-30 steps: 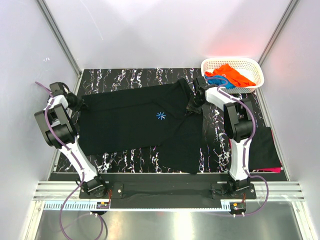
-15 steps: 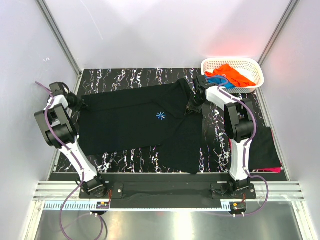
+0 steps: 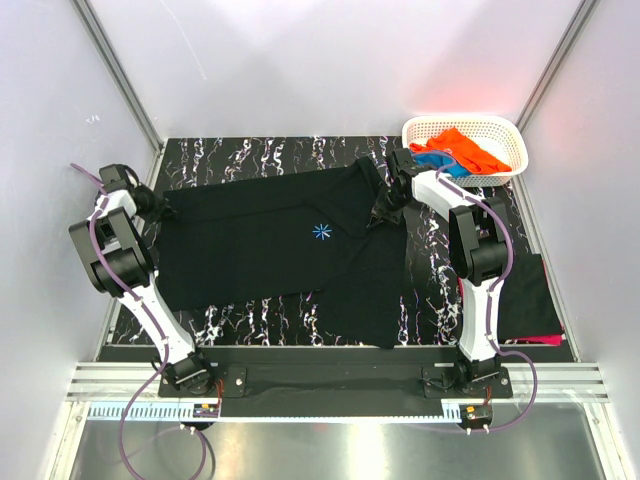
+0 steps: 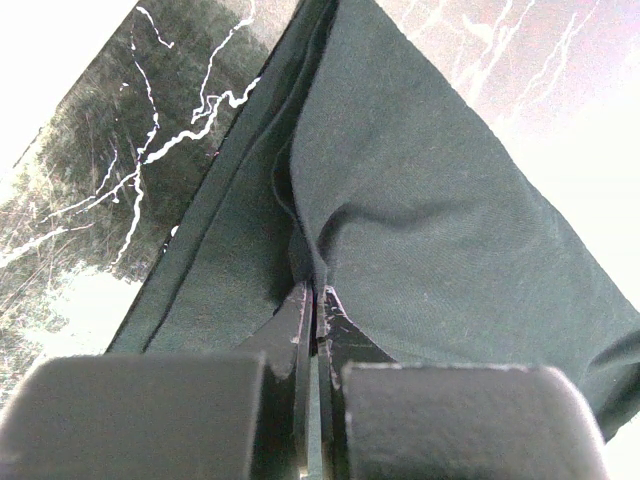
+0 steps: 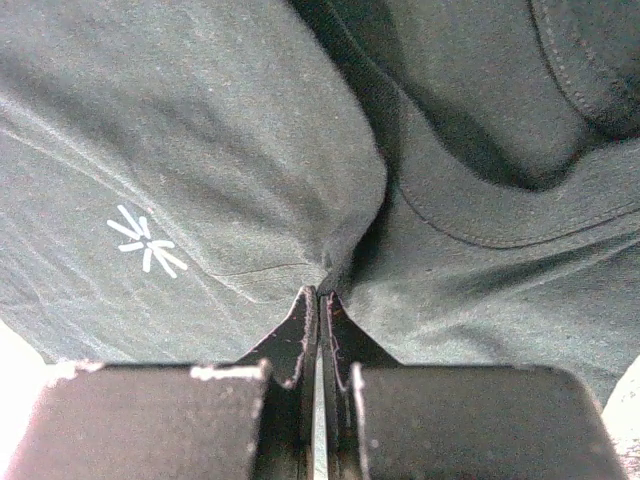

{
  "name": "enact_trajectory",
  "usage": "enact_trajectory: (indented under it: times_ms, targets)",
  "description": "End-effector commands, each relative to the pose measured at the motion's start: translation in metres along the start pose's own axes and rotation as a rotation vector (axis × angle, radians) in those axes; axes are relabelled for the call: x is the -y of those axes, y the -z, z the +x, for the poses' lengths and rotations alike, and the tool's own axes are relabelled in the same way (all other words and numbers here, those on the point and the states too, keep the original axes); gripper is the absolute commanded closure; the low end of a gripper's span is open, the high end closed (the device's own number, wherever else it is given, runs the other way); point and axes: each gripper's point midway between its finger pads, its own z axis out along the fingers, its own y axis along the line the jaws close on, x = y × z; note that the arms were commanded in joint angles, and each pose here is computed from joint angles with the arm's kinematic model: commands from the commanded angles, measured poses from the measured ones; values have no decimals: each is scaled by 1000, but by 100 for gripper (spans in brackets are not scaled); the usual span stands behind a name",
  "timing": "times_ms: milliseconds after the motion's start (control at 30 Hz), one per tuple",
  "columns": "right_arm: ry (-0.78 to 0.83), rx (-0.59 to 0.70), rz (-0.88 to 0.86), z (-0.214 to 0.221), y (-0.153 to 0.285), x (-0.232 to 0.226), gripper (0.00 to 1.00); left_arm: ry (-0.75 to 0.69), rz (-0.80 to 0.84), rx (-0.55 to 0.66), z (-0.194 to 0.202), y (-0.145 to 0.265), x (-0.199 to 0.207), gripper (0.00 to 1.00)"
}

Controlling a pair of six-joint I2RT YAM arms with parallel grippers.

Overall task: Fold and stack the t-shirts
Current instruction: Flatten the tshirt out

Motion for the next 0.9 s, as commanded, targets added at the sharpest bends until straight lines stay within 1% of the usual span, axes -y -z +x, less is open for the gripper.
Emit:
enact_trajectory:
  times_ms: [0, 67, 167, 233, 300, 400, 500, 533, 600, 633, 667, 733, 767, 867]
  targets:
    - [17, 47, -70, -15, 25, -24, 98, -33, 78, 83, -24, 24, 29, 100]
    - [17, 51, -74, -17, 25, -26, 100, -34, 78, 81, -23, 24, 30, 100]
    - [20, 73, -84, -23, 32, -31, 100, -33, 82, 85, -24, 25, 31, 100]
    - [49, 102, -84, -29, 37, -34, 100, -32, 88, 86, -25, 27, 33, 100]
    - [69, 158, -85, -44, 48, -38, 100, -30, 96, 85, -25, 28, 35, 100]
    - [73, 258, -141, -72, 70, -54, 100, -28, 118, 89, -24, 37, 42, 100]
    - [61, 415, -236, -116, 105, -78, 100, -29, 146, 105, -25, 50, 51, 100]
    - [57, 456, -265, -127, 116, -84, 100, -38, 167, 125, -28, 62, 60, 100]
    - [55, 579, -322, -156, 151, -100, 100, -38, 194, 135, -26, 73, 70, 100]
    - [57, 613, -337, -164, 163, -104, 100, -48, 211, 146, -26, 81, 78, 100]
    - [71, 669, -366, -177, 187, -113, 100, -62, 235, 174, -28, 98, 89, 100]
    - [91, 733, -393, -187, 214, -122, 100, -78, 267, 202, -28, 117, 104, 100]
    - [106, 791, -415, -195, 238, -130, 100, -89, 294, 230, -28, 135, 114, 100]
    - [158, 932, -491, -203, 304, -147, 100, -83, 353, 229, -15, 156, 130, 100]
